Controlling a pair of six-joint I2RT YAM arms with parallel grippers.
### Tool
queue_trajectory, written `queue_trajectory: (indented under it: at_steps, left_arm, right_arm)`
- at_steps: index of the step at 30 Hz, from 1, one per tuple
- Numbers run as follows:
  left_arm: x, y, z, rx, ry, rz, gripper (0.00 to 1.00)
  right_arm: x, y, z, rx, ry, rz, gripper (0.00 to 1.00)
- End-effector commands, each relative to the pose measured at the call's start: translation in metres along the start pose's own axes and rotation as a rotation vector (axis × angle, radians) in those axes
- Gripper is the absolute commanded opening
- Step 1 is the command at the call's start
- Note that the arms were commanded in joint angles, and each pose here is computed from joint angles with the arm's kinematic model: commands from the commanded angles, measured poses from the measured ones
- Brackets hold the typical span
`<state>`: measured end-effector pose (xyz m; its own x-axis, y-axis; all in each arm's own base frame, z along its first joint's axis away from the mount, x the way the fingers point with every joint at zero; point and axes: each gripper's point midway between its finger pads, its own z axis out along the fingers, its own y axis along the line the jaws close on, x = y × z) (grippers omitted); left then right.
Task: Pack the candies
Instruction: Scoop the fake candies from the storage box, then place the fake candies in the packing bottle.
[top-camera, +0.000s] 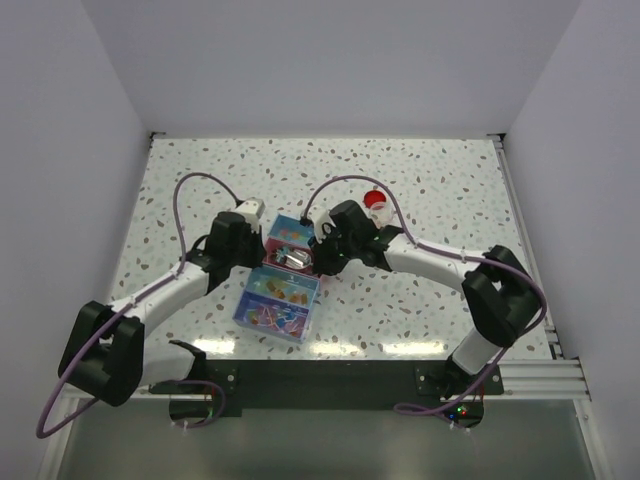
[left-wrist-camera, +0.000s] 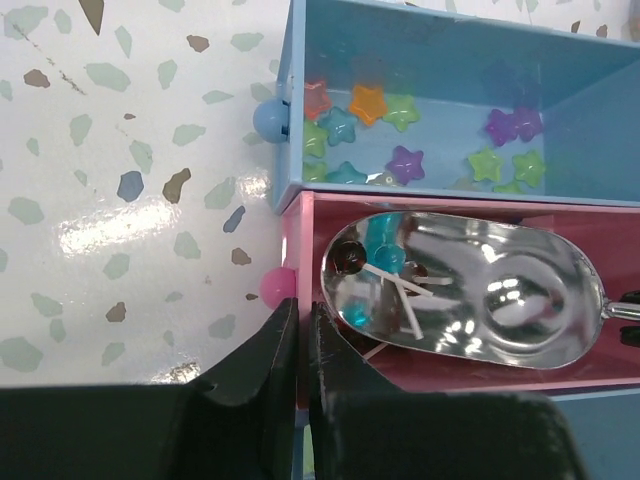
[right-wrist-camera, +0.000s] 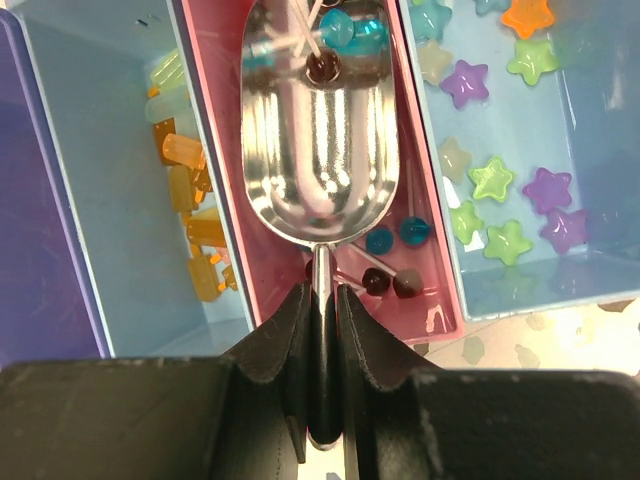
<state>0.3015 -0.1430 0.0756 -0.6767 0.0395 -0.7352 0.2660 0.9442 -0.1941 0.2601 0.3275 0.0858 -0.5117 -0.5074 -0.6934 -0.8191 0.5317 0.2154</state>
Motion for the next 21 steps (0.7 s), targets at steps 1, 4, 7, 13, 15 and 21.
queue_trajectory:
  at_steps: [1,4,7,13,15,21]
  left_arm:
    - [-0.048,-0.010,-0.015,0.021,-0.136,-0.026,0.12]
    - [-0.054,-0.011,-0.021,0.026,-0.160,-0.028,0.20]
    - [-0.066,-0.014,-0.031,0.029,-0.194,-0.034,0.26]
    - [-0.092,-0.017,-0.056,0.032,-0.283,-0.036,0.37]
    - [-0.098,-0.012,-0.062,0.000,-0.312,-0.040,0.40]
    - [-0.112,0.000,-0.087,-0.070,-0.398,-0.051,0.59]
  right_arm:
    - [-0.034,-0.004,-0.013,0.020,-0.143,0.003,0.00]
    - [-0.034,-0.005,-0.013,0.021,-0.158,0.008,0.00]
    - [-0.037,-0.003,-0.018,0.022,-0.177,0.005,0.00]
    - [-0.048,0.000,-0.031,0.025,-0.205,-0.008,0.00]
    - [-0.054,0.002,-0.038,0.026,-0.216,-0.018,0.00]
    - [-0.066,0.005,-0.062,0.051,-0.237,-0.042,0.00]
